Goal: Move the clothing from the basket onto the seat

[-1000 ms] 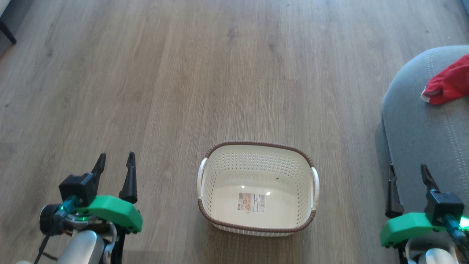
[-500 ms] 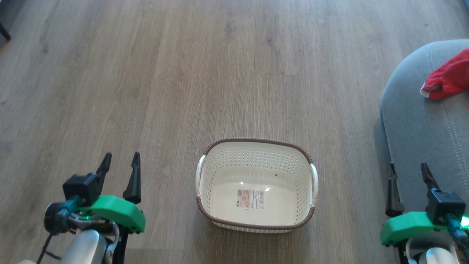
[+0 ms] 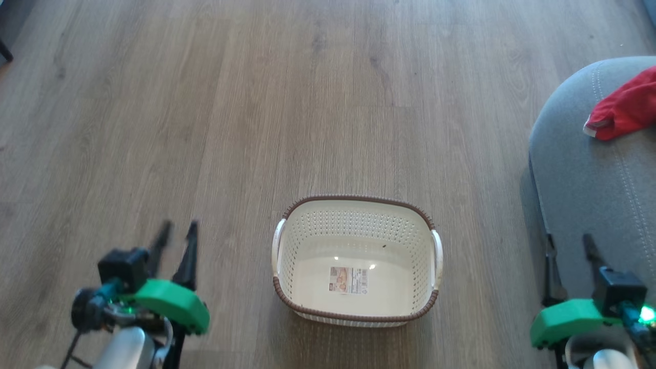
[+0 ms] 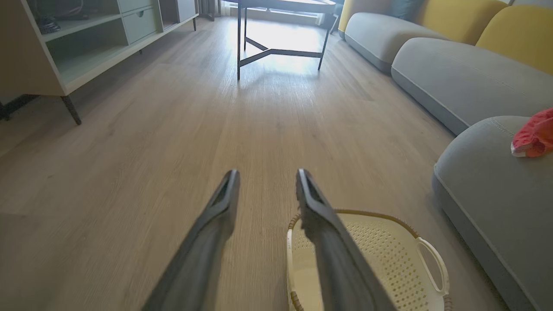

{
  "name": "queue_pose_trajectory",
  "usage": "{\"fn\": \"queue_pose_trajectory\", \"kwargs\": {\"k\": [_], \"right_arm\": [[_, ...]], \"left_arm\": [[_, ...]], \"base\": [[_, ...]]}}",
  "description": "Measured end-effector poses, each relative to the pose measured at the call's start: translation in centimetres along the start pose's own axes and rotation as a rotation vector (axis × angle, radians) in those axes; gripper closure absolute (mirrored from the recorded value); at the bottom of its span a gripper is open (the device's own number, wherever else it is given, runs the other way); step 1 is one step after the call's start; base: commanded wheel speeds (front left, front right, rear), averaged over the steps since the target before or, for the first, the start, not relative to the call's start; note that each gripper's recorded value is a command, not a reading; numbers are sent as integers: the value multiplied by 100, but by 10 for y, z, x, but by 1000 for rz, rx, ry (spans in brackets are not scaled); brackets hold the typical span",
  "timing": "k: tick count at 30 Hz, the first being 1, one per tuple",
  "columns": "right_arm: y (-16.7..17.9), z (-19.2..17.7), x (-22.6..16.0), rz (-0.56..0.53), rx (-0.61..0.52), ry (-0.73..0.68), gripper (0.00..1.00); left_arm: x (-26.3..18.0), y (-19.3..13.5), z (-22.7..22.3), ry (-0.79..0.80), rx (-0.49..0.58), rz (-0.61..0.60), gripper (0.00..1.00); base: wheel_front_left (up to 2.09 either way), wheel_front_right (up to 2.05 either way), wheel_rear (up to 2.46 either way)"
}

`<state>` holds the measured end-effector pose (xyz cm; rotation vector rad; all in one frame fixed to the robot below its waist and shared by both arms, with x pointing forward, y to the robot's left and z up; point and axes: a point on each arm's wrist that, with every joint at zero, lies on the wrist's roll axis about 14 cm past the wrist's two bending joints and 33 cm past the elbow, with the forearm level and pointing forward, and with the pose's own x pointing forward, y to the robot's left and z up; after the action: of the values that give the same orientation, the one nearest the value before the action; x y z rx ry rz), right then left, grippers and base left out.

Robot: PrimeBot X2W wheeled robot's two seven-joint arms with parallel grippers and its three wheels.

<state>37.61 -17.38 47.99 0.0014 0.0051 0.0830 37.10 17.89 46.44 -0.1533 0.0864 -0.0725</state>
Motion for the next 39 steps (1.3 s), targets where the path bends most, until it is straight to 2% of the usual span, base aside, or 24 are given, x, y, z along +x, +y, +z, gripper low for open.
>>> {"fn": "queue_pose_trajectory", "kwargs": {"k": [8,39], "right_arm": [[0,-42,-16,-15,40,139,100],[-15,-41,-19,-128,403,146,100]], "left_arm": [[-38,3,-66,202,-48,48,100],[-27,8,-55,190,-376,125,100]], "base": [[0,0,0],[0,0,0]]}}
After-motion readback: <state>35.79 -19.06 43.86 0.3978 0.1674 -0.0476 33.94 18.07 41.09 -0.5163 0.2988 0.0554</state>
